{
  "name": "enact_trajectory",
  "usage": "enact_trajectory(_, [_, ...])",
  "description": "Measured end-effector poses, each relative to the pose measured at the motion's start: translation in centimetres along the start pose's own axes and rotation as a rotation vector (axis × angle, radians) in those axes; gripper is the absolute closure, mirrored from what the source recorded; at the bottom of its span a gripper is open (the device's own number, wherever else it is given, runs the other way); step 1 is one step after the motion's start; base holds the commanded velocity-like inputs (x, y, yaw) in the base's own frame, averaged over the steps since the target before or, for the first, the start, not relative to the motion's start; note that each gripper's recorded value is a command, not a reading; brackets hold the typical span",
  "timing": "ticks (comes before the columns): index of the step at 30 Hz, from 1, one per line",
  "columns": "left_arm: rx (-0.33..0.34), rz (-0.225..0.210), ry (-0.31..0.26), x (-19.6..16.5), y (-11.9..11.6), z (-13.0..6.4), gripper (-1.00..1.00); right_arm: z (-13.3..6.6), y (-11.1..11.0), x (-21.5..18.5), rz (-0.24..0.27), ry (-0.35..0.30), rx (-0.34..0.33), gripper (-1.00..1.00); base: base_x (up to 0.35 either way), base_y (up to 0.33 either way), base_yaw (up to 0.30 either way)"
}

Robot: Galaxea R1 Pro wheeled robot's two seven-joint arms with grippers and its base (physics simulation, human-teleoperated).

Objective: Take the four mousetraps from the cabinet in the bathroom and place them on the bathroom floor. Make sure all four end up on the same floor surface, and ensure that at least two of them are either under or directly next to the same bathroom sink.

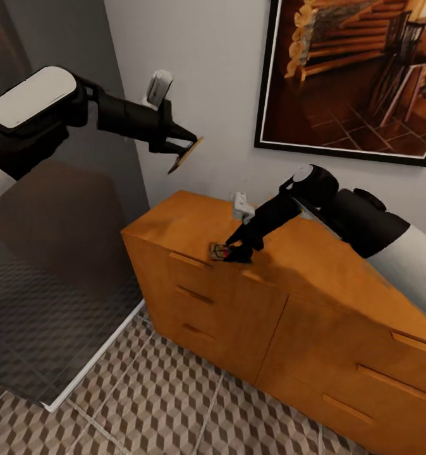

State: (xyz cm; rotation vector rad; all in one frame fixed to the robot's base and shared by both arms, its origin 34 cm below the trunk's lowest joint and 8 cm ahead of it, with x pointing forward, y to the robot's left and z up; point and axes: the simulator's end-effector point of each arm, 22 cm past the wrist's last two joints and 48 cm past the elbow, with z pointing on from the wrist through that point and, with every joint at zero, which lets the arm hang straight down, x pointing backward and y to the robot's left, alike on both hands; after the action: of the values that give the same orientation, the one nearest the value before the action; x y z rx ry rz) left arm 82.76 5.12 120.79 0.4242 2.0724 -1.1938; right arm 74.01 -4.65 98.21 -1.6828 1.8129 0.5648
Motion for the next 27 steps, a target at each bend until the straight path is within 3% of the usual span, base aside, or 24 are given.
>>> enact_trajectory(3, [-0.045,0.029,0.044,1.9,1.5,-0.3,1.0,-3.8,-2.1,-2.2,0.049,-0.131,0.052,1.0,-0.007,0.0,0.0])
enact_trajectory(6, [-0.101,0.037,0.082,3.7,3.8,-0.9,1.0,-5.4,-3.1,-2.4,0.075,-0.177,0.078,1.0,-0.001,0.0,0.0])
enact_trajectory(12, [-0.145,0.052,0.11,5.4,5.8,-2.9,1.0,-5.8,-3.4,-2.2,0.094,-0.195,0.084,1.0,0.0,0.0,0.0])
enact_trajectory(16, [-0.154,0.079,0.157,7.6,6.0,-3.0,1.0,-6.0,-3.5,-2.1,0.115,-0.212,0.085,1.0,0.0,0.0,0.0])
enact_trajectory(24, [-0.133,0.128,0.236,10.9,4.6,-2.1,1.0,-9.7,-5.0,-0.6,0.287,-0.32,0.113,1.0,0.0,0.0,0.0])
enact_trajectory(27, [-0.146,0.131,0.272,12.4,5.2,-1.8,1.0,-11.0,-4.5,0.6,0.354,-0.402,0.068,1.0,0.0,0.0,0.0])
